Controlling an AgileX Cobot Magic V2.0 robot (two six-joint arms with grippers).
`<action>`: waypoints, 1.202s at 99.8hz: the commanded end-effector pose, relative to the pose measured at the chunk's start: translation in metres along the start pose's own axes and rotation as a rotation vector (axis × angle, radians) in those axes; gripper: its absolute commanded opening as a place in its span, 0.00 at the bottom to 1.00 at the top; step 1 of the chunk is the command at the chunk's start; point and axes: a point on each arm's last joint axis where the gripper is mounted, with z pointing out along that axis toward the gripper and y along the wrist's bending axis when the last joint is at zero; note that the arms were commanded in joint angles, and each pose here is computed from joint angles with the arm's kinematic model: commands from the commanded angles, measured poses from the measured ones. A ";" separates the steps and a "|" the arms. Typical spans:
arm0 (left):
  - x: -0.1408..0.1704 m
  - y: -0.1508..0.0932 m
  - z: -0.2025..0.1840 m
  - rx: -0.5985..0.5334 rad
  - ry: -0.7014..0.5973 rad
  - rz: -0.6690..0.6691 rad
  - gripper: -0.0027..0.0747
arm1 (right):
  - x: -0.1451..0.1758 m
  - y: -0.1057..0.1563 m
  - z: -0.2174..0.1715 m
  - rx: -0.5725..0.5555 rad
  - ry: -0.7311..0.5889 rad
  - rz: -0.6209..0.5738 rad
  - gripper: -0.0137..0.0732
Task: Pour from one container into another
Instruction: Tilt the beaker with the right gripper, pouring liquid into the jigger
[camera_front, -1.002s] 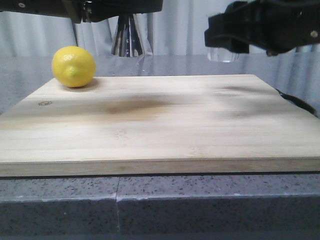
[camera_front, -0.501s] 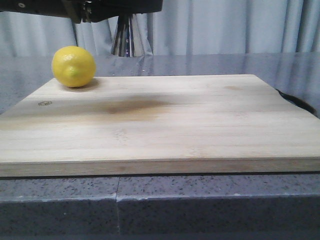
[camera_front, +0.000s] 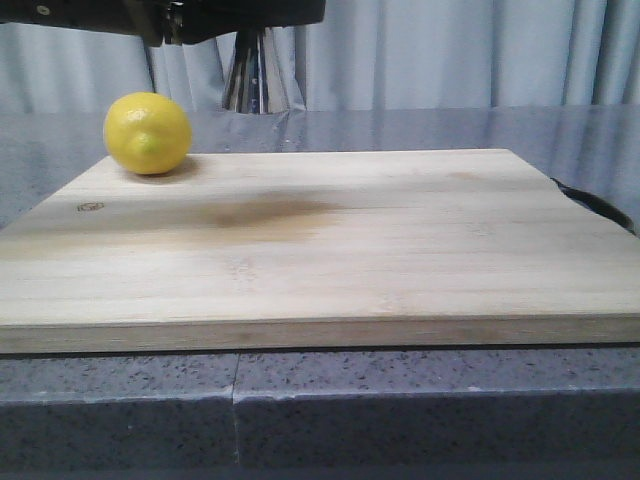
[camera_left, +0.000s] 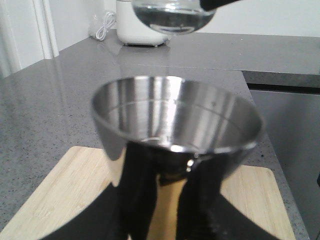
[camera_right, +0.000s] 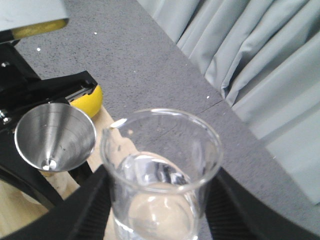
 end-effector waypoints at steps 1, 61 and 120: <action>-0.033 -0.008 -0.003 0.039 -0.154 0.025 0.28 | -0.020 -0.010 -0.018 0.083 -0.116 -0.099 0.47; -0.033 -0.008 -0.003 0.039 -0.154 0.025 0.28 | -0.026 0.009 0.012 0.143 -0.056 -0.475 0.47; -0.033 -0.008 -0.003 0.039 -0.154 0.025 0.28 | -0.027 0.009 0.015 0.173 -0.040 -0.642 0.47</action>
